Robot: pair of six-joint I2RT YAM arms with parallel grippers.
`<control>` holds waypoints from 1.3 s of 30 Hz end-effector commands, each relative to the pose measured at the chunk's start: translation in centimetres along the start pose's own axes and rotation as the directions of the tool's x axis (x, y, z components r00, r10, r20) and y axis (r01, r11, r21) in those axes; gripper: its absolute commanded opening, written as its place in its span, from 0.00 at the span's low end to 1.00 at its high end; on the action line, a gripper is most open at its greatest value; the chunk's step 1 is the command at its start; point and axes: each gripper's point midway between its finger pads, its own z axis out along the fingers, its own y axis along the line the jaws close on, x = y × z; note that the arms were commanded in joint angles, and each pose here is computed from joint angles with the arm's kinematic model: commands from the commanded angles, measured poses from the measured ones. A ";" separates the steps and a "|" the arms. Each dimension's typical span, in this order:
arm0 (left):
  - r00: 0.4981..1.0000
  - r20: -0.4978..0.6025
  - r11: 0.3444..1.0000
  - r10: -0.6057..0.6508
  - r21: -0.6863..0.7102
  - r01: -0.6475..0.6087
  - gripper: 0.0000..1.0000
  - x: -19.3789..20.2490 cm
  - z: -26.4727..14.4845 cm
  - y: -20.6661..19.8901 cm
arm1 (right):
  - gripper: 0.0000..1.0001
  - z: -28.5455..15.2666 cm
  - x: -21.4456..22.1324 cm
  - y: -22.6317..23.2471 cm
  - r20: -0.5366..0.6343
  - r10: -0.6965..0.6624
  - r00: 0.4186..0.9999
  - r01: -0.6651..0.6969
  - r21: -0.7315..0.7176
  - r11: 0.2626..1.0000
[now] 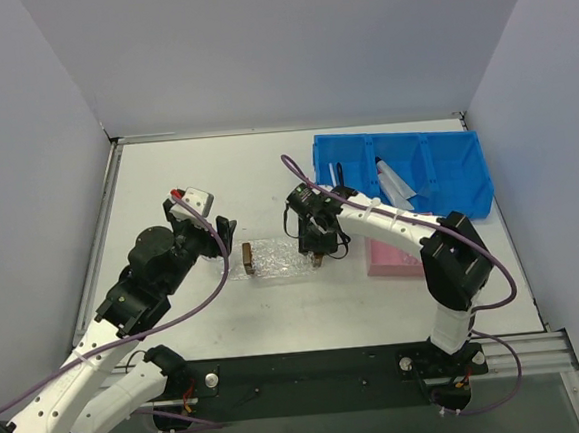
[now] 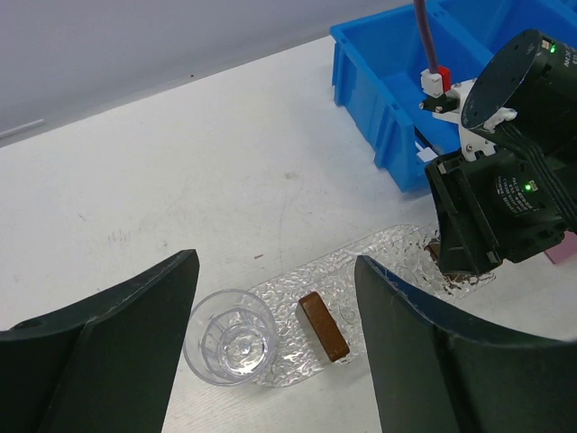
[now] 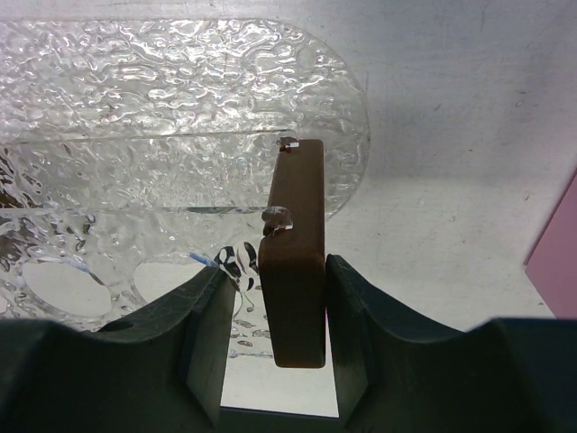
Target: Prepare toiletry sets of a toothbrush and toothpaste on the tray
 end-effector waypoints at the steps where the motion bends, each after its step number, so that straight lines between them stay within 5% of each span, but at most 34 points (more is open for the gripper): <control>1: 0.999 0.050 1.000 -0.020 0.009 0.020 0.80 -1.5 0.0 -0.1 | 0.00 -1.1 -1.2 0.9 0.036 0.027 0.999 -0.027 0.000 1.000; 39: 0.998 0.060 1.000 -0.030 -0.001 0.030 0.81 -1.8 -0.3 0.4 | 0.00 0.6 -0.9 2.1 -0.003 0.015 1.000 -0.015 0.058 0.998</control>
